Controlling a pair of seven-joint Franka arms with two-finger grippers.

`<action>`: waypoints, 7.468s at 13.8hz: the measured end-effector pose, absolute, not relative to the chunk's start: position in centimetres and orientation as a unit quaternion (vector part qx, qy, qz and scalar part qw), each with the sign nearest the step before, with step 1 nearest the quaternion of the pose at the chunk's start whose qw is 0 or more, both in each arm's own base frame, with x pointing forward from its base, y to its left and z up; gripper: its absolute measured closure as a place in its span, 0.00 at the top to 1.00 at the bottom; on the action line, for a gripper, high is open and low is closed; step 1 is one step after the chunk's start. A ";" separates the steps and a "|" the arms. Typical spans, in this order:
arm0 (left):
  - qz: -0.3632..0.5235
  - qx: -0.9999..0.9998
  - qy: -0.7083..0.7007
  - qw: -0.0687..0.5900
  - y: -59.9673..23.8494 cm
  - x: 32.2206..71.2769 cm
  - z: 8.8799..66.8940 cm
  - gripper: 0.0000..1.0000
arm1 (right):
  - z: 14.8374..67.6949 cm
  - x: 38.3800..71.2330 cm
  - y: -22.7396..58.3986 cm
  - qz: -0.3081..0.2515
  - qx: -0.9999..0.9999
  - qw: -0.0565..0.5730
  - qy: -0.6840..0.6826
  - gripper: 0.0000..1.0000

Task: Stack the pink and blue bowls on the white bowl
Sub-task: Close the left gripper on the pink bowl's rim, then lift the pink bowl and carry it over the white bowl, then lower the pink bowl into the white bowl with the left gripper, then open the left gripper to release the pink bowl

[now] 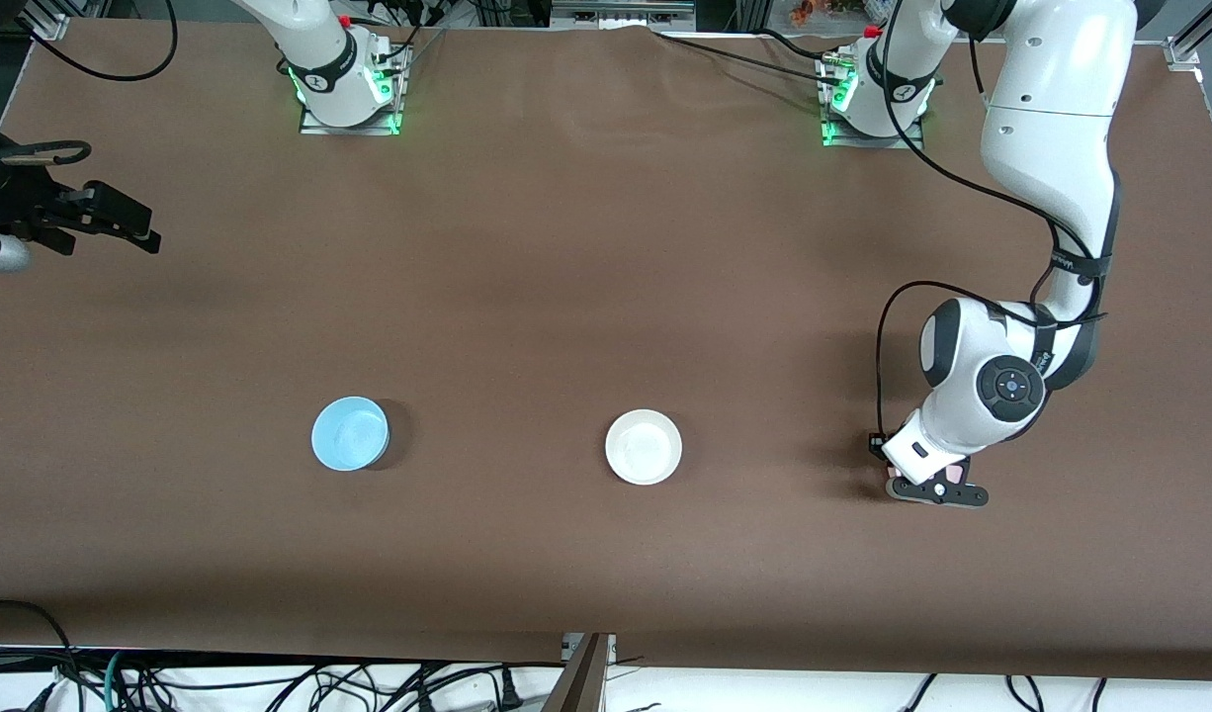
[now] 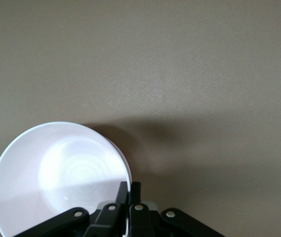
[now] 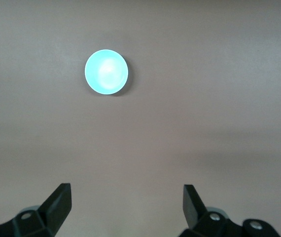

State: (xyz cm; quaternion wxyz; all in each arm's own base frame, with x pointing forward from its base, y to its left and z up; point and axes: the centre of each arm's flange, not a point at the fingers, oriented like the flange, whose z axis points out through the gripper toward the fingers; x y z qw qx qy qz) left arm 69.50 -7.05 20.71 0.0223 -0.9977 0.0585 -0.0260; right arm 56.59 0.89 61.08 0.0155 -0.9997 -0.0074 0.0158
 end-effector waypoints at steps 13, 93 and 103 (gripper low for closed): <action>0.007 -0.998 -0.063 0.018 -16.6 70.5 32.6 0.03 | 61.1 56.6 0.7 0.016 -1.000 0.015 -0.005 1.00; -0.087 -0.884 -0.440 -0.133 -44.2 66.7 28.9 0.29 | 61.0 56.6 -0.7 0.015 -1.000 0.015 0.007 1.00; -0.063 -0.904 -0.415 -0.085 -43.2 66.1 33.1 0.29 | 57.0 59.2 0.1 0.027 -1.000 0.013 0.005 1.00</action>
